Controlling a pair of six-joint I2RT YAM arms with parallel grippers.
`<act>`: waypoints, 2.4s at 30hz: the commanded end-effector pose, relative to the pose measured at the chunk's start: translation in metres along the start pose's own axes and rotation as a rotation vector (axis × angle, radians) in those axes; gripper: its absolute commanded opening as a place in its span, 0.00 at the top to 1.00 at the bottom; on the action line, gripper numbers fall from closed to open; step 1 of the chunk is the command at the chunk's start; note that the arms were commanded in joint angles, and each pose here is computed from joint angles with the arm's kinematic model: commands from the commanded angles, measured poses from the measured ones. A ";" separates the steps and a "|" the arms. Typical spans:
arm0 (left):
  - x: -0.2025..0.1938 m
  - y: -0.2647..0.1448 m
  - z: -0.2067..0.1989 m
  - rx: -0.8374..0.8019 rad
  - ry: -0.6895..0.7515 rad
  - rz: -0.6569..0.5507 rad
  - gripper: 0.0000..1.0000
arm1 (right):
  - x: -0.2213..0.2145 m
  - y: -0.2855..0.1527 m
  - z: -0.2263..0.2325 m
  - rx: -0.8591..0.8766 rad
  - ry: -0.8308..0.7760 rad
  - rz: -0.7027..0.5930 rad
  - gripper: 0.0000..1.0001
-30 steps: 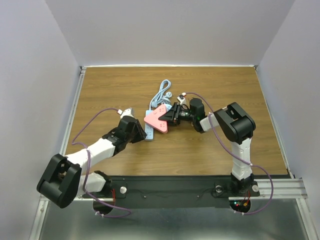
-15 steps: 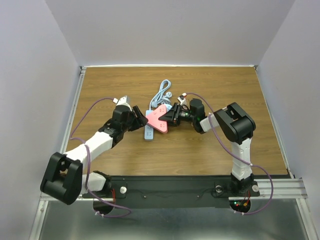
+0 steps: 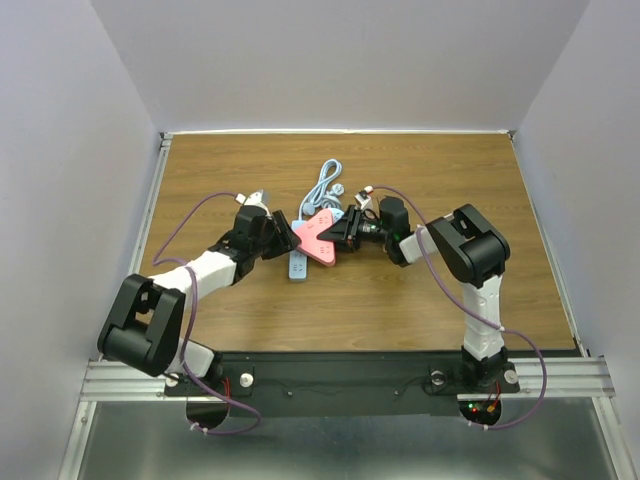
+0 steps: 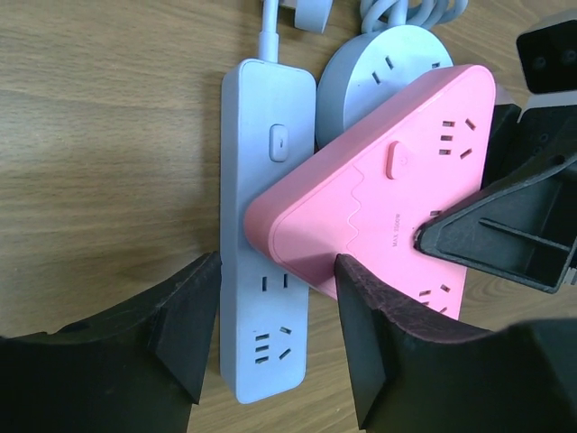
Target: Insert the plug
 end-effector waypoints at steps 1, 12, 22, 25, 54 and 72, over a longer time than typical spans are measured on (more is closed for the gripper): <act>0.007 0.006 -0.004 -0.026 0.016 -0.028 0.41 | -0.038 -0.005 -0.062 -0.296 0.146 0.068 1.00; -0.013 0.012 0.022 0.024 0.005 0.029 0.66 | -0.034 -0.009 -0.063 -0.388 0.105 0.058 0.95; -0.030 0.017 0.041 0.048 -0.017 0.078 0.73 | -0.033 -0.011 -0.068 -0.460 0.071 0.074 0.98; -0.031 0.017 0.046 0.071 -0.013 0.072 0.73 | -0.037 -0.013 -0.070 -0.475 0.079 0.084 0.98; -0.054 0.025 0.069 0.154 -0.006 0.124 0.79 | -0.017 -0.021 -0.053 -0.549 -0.032 0.050 0.34; 0.020 -0.033 -0.015 0.028 0.072 -0.147 0.21 | -0.002 0.019 -0.026 -0.416 -0.088 0.077 0.78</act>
Point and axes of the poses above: each gripper's point midway between its finger pads, its own y axis out along the fingers, its own z axis along the line the jaws close on, x = y × z, the point moved 9 cm from there along -y, back along the fingers, and after that the axes turned 15 degrees about -y, right-handed, at the moved point
